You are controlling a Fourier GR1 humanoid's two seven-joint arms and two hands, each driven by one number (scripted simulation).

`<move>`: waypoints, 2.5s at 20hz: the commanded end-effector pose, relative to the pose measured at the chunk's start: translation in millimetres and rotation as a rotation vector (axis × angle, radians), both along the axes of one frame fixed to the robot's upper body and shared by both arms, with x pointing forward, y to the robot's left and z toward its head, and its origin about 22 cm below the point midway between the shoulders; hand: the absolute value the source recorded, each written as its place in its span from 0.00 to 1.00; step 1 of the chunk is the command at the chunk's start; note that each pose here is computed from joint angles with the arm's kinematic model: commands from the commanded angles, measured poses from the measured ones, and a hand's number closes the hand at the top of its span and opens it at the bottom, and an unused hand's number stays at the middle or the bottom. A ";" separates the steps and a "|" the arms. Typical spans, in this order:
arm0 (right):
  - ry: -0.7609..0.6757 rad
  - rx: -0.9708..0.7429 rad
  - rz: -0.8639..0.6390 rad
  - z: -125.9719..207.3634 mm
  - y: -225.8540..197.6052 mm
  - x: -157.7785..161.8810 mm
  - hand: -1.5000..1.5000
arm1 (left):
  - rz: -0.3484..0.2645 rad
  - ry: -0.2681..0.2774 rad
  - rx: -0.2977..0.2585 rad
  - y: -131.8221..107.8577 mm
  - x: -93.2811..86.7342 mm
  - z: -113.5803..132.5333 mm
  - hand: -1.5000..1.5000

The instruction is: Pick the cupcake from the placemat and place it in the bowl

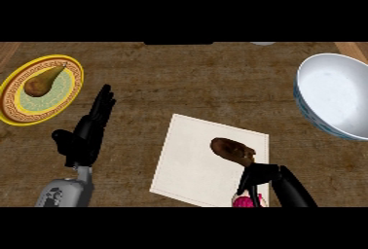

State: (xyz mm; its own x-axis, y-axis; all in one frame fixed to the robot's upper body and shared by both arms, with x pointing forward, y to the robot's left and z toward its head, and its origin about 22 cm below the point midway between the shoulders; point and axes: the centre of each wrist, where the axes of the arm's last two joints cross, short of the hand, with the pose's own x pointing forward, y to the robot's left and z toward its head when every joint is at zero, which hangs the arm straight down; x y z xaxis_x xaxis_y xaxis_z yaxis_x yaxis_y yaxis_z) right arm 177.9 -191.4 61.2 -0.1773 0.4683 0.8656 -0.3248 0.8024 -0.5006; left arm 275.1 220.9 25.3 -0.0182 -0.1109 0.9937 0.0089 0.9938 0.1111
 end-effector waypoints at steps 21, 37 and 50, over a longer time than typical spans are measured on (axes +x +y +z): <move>-0.435 -0.091 -0.289 201.7 -39.4 -30.1 1.00 | -0.003 -0.021 0.006 -5.8 -9.5 -7.7 0.50; -0.402 -0.482 -0.504 214.4 -90.1 98.0 1.00 | -0.047 0.000 -0.015 -13.4 5.3 9.1 0.50; -0.351 -0.536 -0.605 134.2 -186.3 175.6 1.00 | -0.034 -0.021 0.010 -5.3 11.9 2.5 0.50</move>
State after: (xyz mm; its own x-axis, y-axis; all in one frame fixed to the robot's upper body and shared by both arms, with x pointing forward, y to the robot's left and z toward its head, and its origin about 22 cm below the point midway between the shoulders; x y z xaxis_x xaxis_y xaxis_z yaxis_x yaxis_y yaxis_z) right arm 332.5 -351.0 215.8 -0.0107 0.8888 0.4582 0.3218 0.4369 -0.8400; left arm 278.8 214.3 28.0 -0.0321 -0.1123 0.9932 0.0367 0.9929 0.1135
